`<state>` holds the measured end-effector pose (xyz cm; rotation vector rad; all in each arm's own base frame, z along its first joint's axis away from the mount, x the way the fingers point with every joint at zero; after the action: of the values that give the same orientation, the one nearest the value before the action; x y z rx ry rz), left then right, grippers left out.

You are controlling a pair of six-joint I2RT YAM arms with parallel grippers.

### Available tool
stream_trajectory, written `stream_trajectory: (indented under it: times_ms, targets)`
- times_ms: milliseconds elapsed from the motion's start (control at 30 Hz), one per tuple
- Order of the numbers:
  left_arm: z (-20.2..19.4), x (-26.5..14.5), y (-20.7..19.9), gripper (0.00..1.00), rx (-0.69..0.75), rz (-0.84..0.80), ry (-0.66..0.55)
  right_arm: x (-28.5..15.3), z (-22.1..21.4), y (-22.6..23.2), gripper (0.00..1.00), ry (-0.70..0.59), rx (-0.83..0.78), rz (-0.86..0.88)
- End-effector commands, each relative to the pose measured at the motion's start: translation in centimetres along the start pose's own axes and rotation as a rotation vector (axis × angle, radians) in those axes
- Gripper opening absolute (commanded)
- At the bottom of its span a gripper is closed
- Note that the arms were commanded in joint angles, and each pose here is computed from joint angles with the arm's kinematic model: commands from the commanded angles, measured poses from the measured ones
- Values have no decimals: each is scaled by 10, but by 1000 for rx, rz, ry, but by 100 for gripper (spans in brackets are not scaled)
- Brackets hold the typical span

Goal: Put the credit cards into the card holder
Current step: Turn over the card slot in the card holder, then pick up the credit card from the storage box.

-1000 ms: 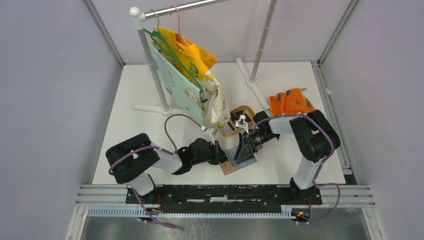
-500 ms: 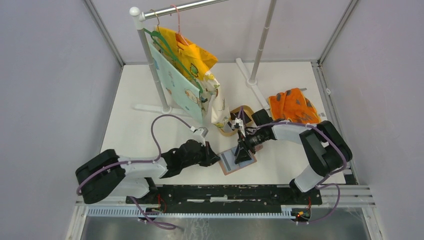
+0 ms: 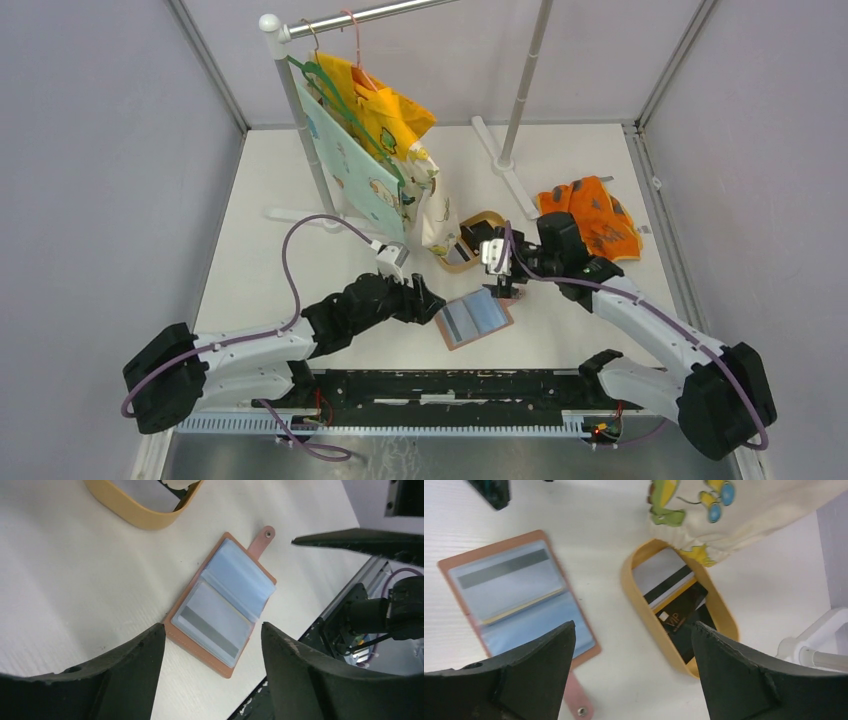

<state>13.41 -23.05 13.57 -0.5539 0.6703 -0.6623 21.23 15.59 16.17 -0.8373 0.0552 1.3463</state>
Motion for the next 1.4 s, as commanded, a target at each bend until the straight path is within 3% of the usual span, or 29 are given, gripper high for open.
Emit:
stream_trajectory:
  times_ms: [0, 133, 300, 567, 1067, 1367]
  targets:
    - [14, 12, 3, 83, 21, 18, -78, 9, 11, -54, 91, 33, 4, -104]
    - [18, 7, 3, 99, -82, -46, -164, 28, 19, -94, 89, 8, 227, -39]
    - [19, -1, 8, 100, -106, -36, -189, 46, 3, -118, 82, -29, 478, -15]
    - [27, 4, 14, 97, -38, 33, -212, 71, -33, -104, 78, 51, 776, -20]
    - [23, 27, 24, 96, -35, 42, -201, 90, -72, -89, 76, 177, 925, -35]
    - [27, 46, 30, 89, -62, 50, -184, 99, -79, -74, 73, 175, 984, 44]
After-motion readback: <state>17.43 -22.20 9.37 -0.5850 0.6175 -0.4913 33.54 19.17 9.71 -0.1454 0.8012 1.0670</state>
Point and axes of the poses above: each gripper's point midway between its finger pads, its own x axis out along the fingers, its own y axis along the line the jaws close on, z = x × y, the point moved 7 cm from there along -x, back along the fingers, and after that the axes turned 9 degrees about -x, right-handed, at the moved point
